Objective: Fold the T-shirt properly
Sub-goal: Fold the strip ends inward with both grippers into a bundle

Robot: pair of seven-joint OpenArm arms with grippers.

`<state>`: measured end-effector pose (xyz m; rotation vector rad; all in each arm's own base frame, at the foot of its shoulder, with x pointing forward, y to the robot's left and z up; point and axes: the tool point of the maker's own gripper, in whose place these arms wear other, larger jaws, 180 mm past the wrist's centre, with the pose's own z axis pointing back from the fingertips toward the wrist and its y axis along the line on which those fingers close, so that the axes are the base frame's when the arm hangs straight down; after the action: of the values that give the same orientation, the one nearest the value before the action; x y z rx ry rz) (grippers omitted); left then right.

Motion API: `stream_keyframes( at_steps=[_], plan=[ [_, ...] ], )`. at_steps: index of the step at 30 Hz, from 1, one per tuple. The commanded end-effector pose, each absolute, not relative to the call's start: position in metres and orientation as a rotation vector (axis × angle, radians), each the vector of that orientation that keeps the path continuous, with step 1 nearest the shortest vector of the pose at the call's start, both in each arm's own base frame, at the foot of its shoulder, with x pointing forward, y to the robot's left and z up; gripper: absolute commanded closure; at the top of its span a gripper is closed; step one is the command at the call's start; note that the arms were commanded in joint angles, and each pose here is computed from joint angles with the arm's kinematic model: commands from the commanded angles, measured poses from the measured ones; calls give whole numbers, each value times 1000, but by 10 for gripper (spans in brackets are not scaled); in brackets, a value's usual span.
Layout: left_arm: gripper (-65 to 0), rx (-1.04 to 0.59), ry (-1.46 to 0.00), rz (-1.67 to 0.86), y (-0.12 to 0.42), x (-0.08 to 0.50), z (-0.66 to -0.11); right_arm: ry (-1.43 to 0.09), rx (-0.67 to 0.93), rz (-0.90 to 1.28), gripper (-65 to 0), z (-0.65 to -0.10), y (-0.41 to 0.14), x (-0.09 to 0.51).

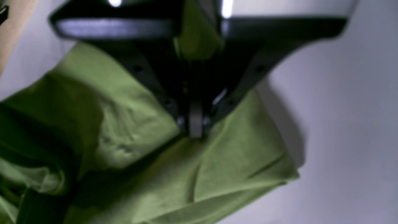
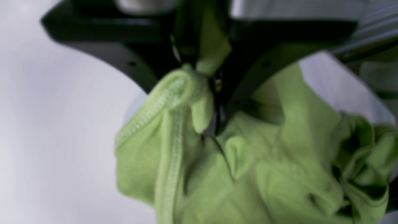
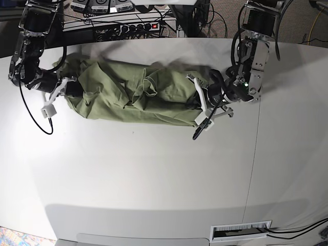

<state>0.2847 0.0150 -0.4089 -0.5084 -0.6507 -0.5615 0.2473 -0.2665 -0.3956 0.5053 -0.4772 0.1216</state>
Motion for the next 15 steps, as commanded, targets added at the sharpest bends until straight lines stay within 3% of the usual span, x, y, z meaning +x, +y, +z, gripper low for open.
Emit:
stream_keyframes(
  at_steps=[1,15],
  plan=[
    [0,-438,-539,-590,28,268,-429,-437,448,147,0,-392,-281,243],
    [0,-568,-543,-586,-27,251,-423,-778,395,304,0,-279,-274,280]
  ],
)
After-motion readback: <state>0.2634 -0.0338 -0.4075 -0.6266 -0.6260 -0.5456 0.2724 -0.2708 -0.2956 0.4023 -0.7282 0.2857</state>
